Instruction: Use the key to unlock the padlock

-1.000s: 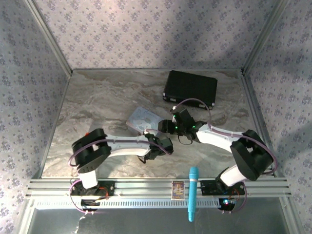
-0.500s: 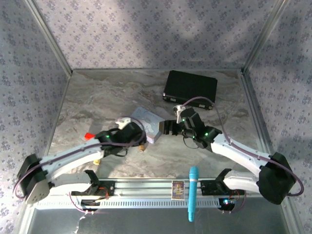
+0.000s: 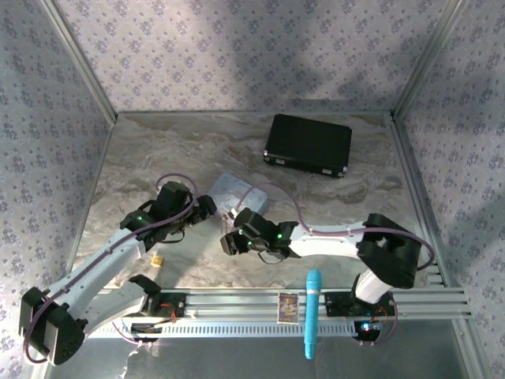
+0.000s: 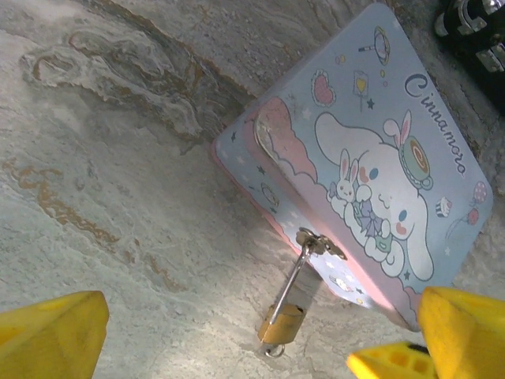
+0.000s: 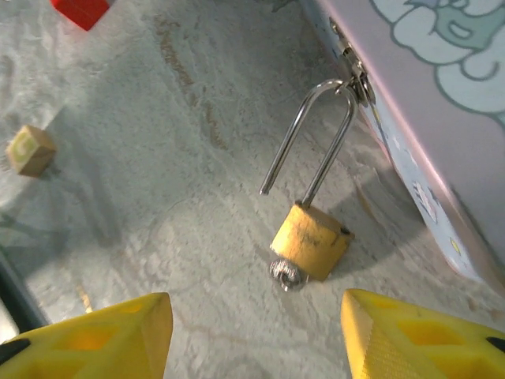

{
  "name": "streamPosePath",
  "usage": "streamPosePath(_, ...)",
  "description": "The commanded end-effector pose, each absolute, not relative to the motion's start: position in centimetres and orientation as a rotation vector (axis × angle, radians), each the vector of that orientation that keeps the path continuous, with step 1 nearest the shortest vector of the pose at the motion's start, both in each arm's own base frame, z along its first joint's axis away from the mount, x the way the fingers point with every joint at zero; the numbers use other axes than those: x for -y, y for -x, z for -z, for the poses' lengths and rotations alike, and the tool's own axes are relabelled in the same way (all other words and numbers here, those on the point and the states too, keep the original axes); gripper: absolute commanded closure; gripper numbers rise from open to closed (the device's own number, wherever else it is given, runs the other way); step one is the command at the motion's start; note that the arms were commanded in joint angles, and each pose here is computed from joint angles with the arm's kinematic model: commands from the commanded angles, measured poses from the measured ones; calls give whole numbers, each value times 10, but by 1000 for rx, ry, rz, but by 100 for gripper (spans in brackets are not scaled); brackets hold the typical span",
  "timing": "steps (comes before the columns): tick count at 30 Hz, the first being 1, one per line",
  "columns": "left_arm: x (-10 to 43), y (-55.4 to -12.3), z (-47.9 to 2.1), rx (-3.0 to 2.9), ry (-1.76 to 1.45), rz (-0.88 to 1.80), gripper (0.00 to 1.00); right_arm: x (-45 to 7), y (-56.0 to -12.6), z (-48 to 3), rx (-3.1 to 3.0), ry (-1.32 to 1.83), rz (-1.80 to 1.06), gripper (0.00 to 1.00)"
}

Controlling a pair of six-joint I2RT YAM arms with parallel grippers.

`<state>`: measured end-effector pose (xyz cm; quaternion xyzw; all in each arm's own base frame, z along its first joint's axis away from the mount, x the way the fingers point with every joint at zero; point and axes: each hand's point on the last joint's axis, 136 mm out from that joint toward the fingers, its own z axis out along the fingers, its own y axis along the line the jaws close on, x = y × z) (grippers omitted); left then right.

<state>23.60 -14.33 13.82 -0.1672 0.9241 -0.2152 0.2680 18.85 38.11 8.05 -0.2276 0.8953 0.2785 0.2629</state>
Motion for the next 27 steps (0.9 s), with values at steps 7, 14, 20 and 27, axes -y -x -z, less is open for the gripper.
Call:
streamPosePath(7, 147, -230, -130, -2507, 436, 633, 0, -375, -234, -70, -2441, 463, -650, 40)
streamPosePath(14, 145, -229, -126, -2508, 438, 618, 0, -388, -228, -50, -2493, 466, -662, 43)
streamPosePath(20, 143, -228, -126, -2509, 429, 606, 0, -386, -235, -40, -2514, 425, -604, 48)
streamPosePath(27, 139, -229, -126, -2503, 433, 581, 0, -385, -233, -17, -2581, 434, -466, 51)
